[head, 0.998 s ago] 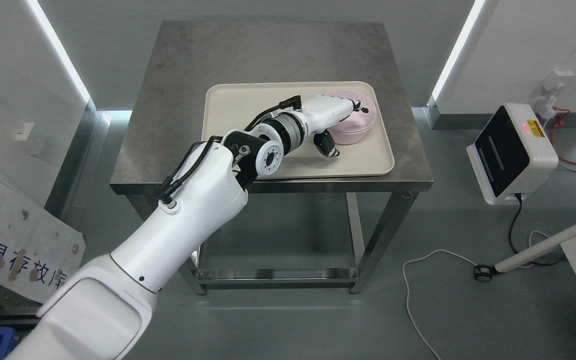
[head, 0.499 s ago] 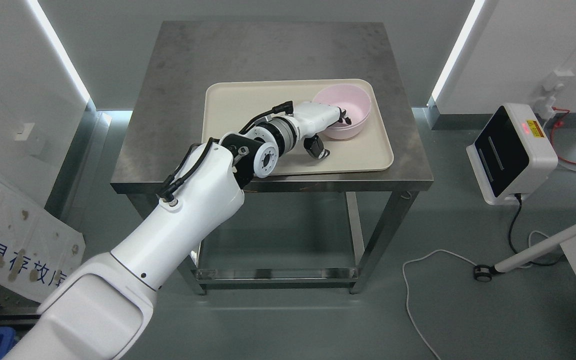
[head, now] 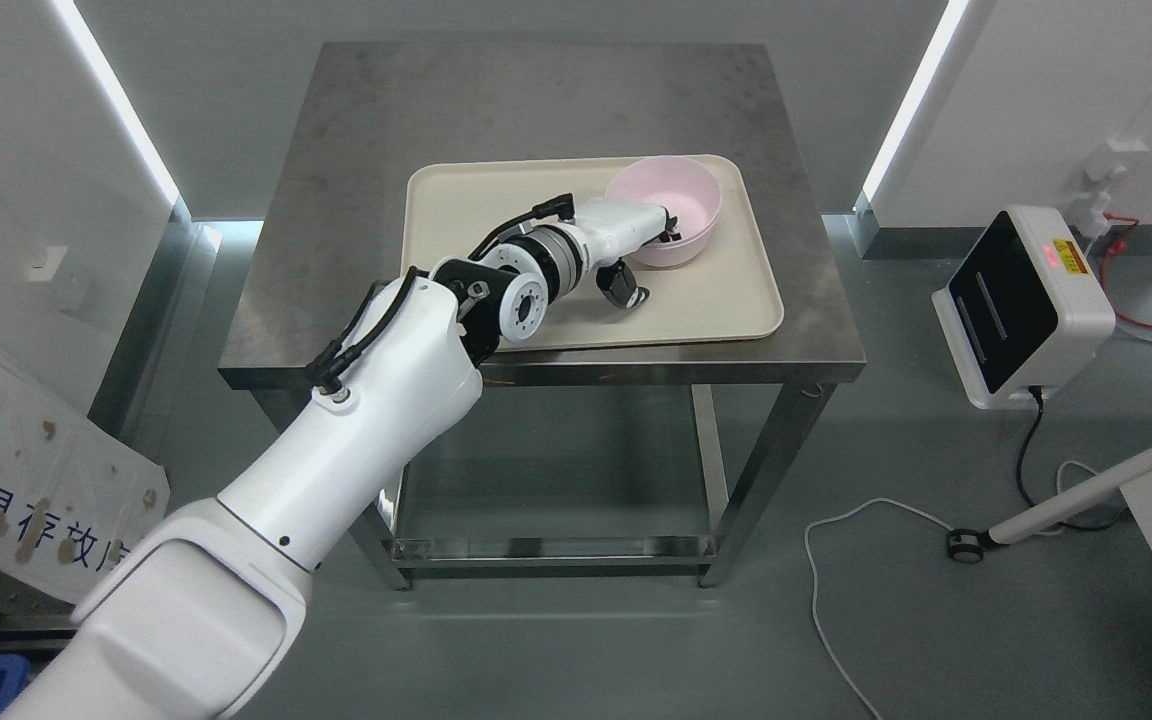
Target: Stack pink IKEA bowls on left shelf middle
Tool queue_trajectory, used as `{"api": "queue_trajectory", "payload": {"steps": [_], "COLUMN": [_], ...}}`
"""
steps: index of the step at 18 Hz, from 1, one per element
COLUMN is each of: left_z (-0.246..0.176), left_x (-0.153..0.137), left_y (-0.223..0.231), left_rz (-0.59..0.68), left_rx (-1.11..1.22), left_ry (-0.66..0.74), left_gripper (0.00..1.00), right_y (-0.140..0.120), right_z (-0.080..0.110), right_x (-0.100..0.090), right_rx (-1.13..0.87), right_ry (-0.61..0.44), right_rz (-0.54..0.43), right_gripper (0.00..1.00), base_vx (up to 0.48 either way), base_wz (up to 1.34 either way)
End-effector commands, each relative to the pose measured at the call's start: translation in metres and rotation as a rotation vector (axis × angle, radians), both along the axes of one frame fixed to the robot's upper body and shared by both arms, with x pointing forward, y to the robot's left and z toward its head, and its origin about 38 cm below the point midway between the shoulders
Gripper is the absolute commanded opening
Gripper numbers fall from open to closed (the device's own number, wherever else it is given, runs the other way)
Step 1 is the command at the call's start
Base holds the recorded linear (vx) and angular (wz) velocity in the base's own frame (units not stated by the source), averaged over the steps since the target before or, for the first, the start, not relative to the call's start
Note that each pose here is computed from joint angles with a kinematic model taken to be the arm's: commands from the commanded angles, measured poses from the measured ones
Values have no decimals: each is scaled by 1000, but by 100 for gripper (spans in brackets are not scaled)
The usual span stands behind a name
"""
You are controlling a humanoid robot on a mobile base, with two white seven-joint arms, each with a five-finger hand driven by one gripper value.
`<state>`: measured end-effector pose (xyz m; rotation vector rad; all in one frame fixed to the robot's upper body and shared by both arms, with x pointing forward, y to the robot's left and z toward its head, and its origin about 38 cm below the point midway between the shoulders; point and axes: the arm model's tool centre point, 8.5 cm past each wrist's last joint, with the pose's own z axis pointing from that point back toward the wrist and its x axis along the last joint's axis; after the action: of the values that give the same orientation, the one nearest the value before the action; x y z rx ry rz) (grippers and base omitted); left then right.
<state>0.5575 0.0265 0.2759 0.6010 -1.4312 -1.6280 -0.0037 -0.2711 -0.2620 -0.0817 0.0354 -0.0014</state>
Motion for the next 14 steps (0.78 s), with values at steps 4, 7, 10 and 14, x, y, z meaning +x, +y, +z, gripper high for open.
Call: {"api": "queue_trajectory", "payload": {"steps": [4,7,10,14], "left_z": [15,16,12,0], "left_x": [7,6,3,-1], "left_y": [17,15,11,1], "left_rz": [29,24,-4,-34], "left_rx": [-42,-44,-29,31], "left_ry": [-18,-21,-23,-19], "left_gripper": [34,29,24,24], "right_y": [-11,-11,-11,-11], "right_z": [1,1,1,1], "right_x": [-7,-7,-7,-7], "right_rx": [-17,-17,-17,-17], "right_ry": [-6,-7,-7,-6], "right_rz": [-10,-11,-10,-10], "right_gripper": [100,100,100,100], "base_vx": [0,0,0,0], "base_wz": [0,0,0,0]}}
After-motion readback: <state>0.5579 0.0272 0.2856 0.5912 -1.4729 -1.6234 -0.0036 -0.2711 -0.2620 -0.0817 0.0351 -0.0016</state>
